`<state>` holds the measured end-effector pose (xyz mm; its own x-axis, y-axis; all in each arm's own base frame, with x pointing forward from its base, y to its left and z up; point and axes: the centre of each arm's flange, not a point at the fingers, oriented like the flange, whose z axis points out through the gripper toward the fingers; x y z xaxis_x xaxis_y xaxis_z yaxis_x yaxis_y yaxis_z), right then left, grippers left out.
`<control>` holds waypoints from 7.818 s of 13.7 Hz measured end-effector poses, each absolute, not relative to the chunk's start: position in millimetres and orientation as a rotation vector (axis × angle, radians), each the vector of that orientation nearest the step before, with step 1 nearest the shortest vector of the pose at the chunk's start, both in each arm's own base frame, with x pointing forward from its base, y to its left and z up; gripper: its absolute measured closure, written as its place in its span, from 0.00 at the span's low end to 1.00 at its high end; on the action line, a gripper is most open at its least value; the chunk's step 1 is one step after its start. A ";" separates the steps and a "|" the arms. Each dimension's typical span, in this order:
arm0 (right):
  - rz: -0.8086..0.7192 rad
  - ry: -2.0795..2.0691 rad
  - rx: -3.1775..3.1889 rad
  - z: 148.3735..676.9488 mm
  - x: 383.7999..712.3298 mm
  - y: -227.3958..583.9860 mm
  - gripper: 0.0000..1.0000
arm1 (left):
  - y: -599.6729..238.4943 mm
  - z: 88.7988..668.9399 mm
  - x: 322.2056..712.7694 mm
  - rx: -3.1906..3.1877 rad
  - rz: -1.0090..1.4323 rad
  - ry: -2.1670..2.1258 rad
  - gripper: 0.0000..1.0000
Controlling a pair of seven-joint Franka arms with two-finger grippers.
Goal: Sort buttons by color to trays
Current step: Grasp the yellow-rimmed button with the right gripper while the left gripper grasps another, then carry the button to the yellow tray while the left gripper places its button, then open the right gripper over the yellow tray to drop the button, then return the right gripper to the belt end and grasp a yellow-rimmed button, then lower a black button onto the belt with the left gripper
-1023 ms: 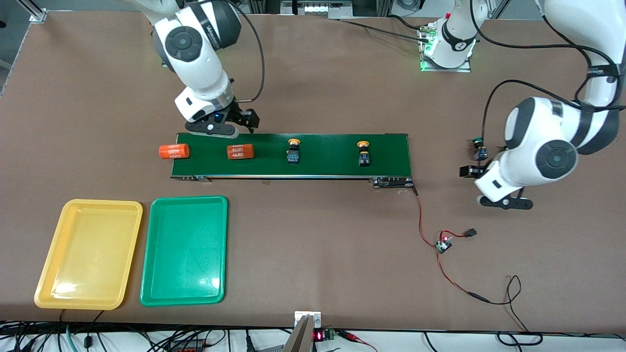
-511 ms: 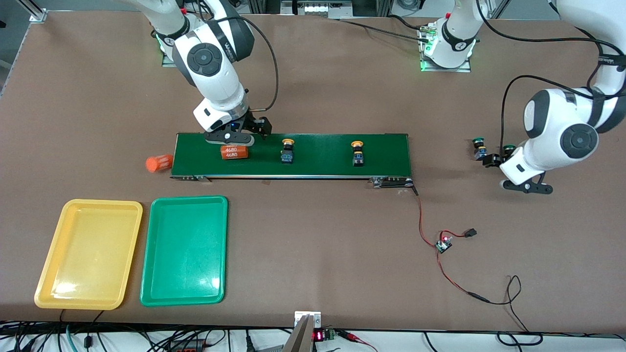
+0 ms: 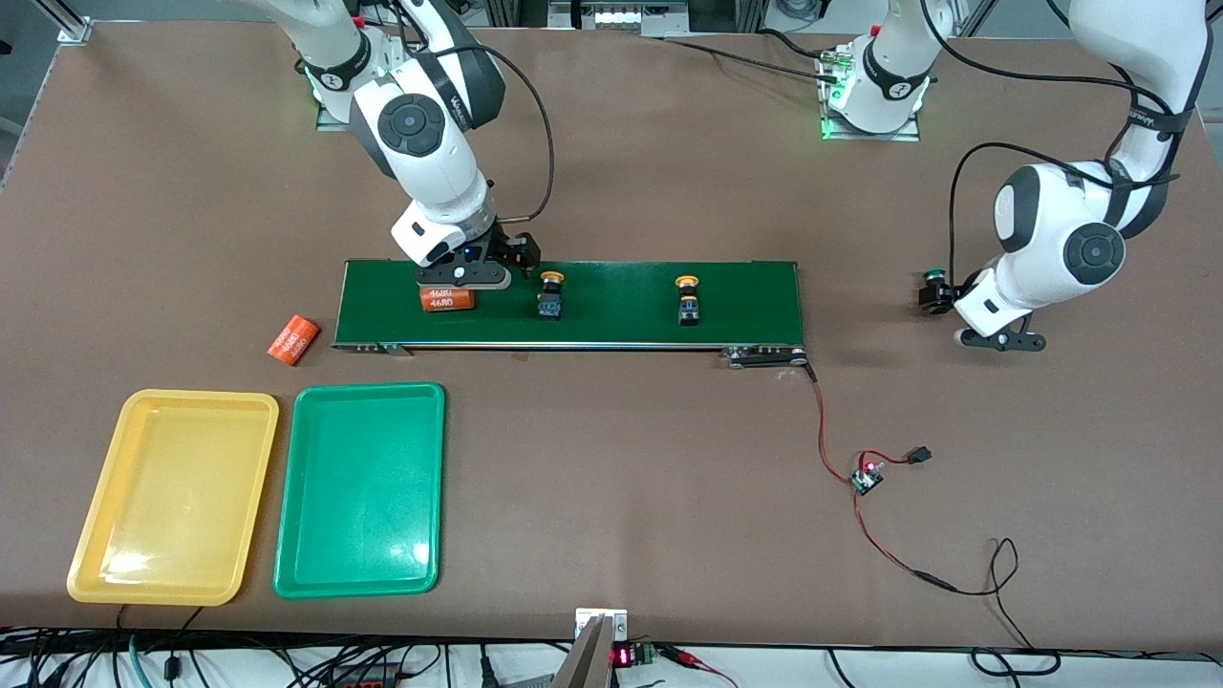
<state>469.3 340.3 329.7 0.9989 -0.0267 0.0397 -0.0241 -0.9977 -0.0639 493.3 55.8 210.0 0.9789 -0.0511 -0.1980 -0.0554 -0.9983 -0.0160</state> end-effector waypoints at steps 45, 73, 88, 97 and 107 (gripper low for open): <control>-0.083 -0.465 -3.227 293.0 667.4 -83.9 0.58 | -280.8 250.2 527.5 -3.245 0.310 -0.145 0.33; -0.049 -0.180 -3.236 313.4 646.8 -62.6 0.00 | 128.5 244.6 543.1 -3.093 0.272 0.294 0.00; 0.022 0.208 -3.097 361.5 490.6 257.9 0.00 | 158.9 166.9 487.4 -3.093 0.338 0.247 0.57; -0.071 0.119 -3.114 315.4 483.4 301.0 0.00 | 102.5 296.9 565.8 -3.109 0.530 0.264 0.57; -0.090 -0.016 -3.133 285.6 472.2 325.6 0.00 | -175.3 346.0 569.6 -3.145 0.416 0.021 0.57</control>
<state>472.2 325.6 285.6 0.9983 0.0101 0.0574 0.0105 -0.9999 -0.0067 569.6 -175.3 346.0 0.9656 -0.0171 -0.2596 -0.0091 -0.9994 0.0320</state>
